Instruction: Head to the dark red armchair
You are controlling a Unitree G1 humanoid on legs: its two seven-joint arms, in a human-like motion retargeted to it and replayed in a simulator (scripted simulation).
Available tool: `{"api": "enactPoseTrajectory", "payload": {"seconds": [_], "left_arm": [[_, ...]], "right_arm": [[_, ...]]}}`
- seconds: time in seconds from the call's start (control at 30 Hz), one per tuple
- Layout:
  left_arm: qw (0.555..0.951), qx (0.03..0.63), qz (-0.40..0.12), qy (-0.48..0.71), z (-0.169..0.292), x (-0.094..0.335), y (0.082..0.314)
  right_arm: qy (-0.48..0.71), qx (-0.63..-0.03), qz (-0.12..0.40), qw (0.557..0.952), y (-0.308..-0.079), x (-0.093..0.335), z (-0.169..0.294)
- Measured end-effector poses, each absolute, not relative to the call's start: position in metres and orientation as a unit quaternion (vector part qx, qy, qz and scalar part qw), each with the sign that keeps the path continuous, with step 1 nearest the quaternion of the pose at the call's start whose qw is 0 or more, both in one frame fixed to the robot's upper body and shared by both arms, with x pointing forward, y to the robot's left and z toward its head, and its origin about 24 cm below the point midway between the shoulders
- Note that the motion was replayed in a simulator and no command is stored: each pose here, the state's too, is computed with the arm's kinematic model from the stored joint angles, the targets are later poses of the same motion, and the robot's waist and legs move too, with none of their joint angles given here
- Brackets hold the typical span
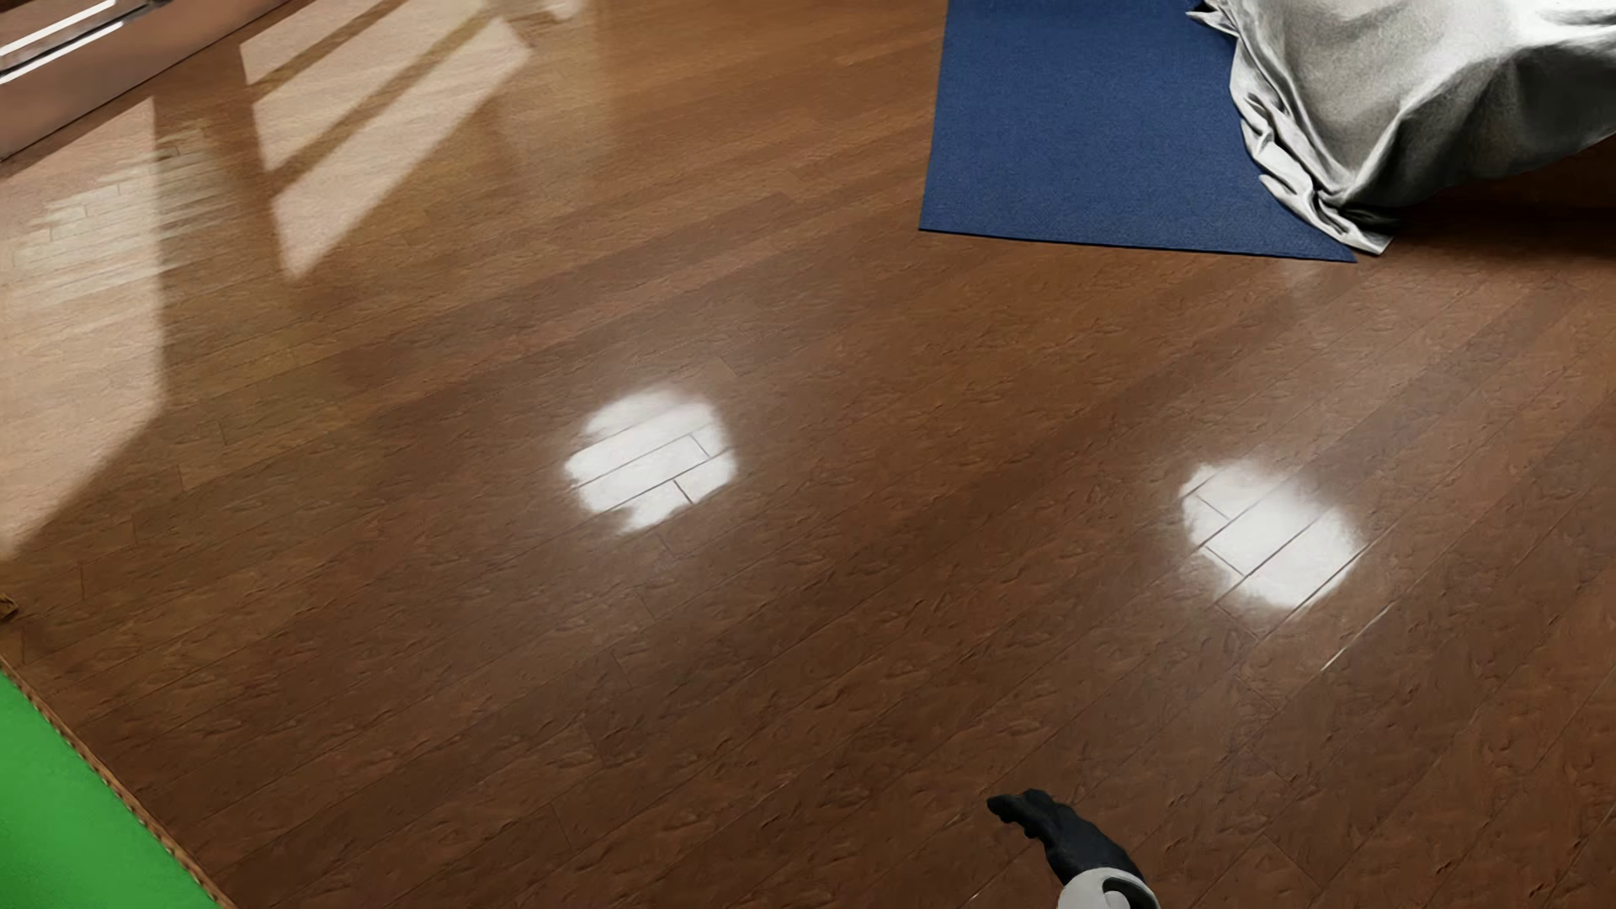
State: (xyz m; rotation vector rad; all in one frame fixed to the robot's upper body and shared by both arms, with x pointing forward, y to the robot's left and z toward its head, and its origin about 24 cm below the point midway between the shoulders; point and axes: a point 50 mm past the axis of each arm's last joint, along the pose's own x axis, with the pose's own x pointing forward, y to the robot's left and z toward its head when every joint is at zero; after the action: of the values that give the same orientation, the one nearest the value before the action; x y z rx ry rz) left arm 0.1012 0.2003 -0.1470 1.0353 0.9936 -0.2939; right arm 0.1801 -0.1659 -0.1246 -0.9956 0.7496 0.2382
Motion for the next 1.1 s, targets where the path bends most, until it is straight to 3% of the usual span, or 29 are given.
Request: {"api": "enactPoseTrajectory", "payload": {"seconds": [0.1,0.23,0.3,0.37,0.47,0.6,0.73,0.87,1.03,1.1], "left_arm": [[0.747,0.468,-0.157,0.446,-0.149,0.1,0.187],[0.731,0.463,-0.193,0.463,-0.157,0.091,0.17],[0.715,0.461,-0.215,0.479,-0.161,0.086,0.163],[0.717,0.454,-0.223,0.48,-0.162,0.09,0.158],[0.76,0.448,-0.204,0.425,-0.152,0.116,0.147],[0.796,0.463,-0.147,0.362,-0.135,0.161,0.144],[0.808,0.483,-0.162,0.296,-0.117,0.199,0.129],[0.809,0.489,-0.193,0.264,-0.112,0.204,0.117],[0.77,0.484,-0.188,0.37,-0.14,0.154,0.142],[0.73,0.503,-0.245,0.393,-0.151,0.131,0.151]], "right_arm": [[0.297,-0.477,0.12,0.819,-0.162,0.198,-0.112],[0.332,-0.439,0.114,0.827,-0.163,0.189,-0.117],[0.378,-0.434,0.106,0.811,-0.17,0.169,-0.128],[0.427,-0.436,0.131,0.781,-0.177,0.145,-0.14],[0.449,-0.466,0.19,0.738,-0.195,0.126,-0.146],[0.493,-0.481,0.122,0.715,-0.219,0.11,-0.147],[0.483,-0.46,0.106,0.737,-0.219,0.109,-0.145],[0.466,-0.444,0.078,0.761,-0.215,0.118,-0.139],[0.427,-0.465,0.098,0.769,-0.201,0.137,-0.135],[0.408,-0.448,0.079,0.792,-0.199,0.145,-0.132]]}}
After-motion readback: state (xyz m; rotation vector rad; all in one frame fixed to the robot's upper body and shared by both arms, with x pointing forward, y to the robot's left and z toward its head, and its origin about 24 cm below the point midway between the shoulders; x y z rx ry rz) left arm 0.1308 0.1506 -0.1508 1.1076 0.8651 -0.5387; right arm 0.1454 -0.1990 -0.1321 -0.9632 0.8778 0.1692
